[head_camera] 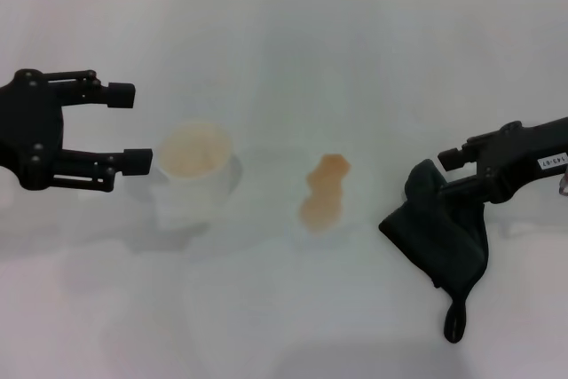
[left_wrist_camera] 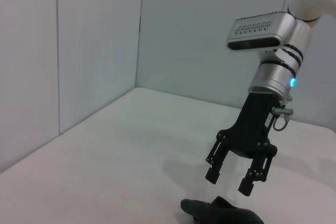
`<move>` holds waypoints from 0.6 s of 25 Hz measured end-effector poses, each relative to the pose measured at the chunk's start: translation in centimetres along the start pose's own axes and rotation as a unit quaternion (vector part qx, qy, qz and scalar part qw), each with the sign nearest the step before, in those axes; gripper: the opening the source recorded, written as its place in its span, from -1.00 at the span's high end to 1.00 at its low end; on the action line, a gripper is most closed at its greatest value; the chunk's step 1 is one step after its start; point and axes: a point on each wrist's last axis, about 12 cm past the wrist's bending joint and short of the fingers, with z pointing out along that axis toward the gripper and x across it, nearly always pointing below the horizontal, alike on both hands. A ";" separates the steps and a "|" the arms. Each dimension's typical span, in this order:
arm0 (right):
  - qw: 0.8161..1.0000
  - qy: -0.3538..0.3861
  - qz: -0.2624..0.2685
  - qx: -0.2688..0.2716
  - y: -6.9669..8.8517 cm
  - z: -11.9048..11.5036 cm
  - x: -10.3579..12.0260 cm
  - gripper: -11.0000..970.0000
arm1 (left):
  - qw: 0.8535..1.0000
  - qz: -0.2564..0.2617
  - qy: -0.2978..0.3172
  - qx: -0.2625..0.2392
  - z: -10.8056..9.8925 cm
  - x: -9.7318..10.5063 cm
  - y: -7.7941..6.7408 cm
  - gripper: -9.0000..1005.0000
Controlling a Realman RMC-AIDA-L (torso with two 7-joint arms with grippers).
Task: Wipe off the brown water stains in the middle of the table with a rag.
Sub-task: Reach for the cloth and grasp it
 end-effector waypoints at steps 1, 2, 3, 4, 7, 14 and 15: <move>1.000 0.006 0.002 0.002 -0.1 0.1 0.1 -0.45 | 1.000 -0.001 0.002 0.001 0.1 0.0 0.0 -0.72; 1.000 0.011 0.005 0.004 -0.2 0.2 0.1 -0.45 | 1.000 -0.002 0.002 0.001 0.1 0.0 0.0 -0.72; 1.000 0.019 0.007 0.007 -0.4 0.3 0.2 -0.44 | 1.000 -0.003 0.003 0.002 0.2 0.0 0.0 -0.72; 1.000 0.026 0.010 0.010 -0.5 0.4 0.3 -0.44 | 1.000 -0.003 0.004 0.002 0.2 -0.1 0.0 -0.72; 0.999 0.035 0.017 0.008 -0.7 0.7 0.6 -0.43 | 1.000 -0.002 0.007 0.003 0.3 -0.1 0.1 -0.72; 0.998 0.051 0.027 0.008 -0.9 1.3 1.2 -0.43 | 1.000 -0.003 0.014 0.005 0.5 -0.1 0.2 -0.72; 0.998 0.053 0.028 0.006 -0.9 1.5 1.3 -0.42 | 1.000 -0.003 0.014 0.005 0.5 -0.1 0.2 -0.72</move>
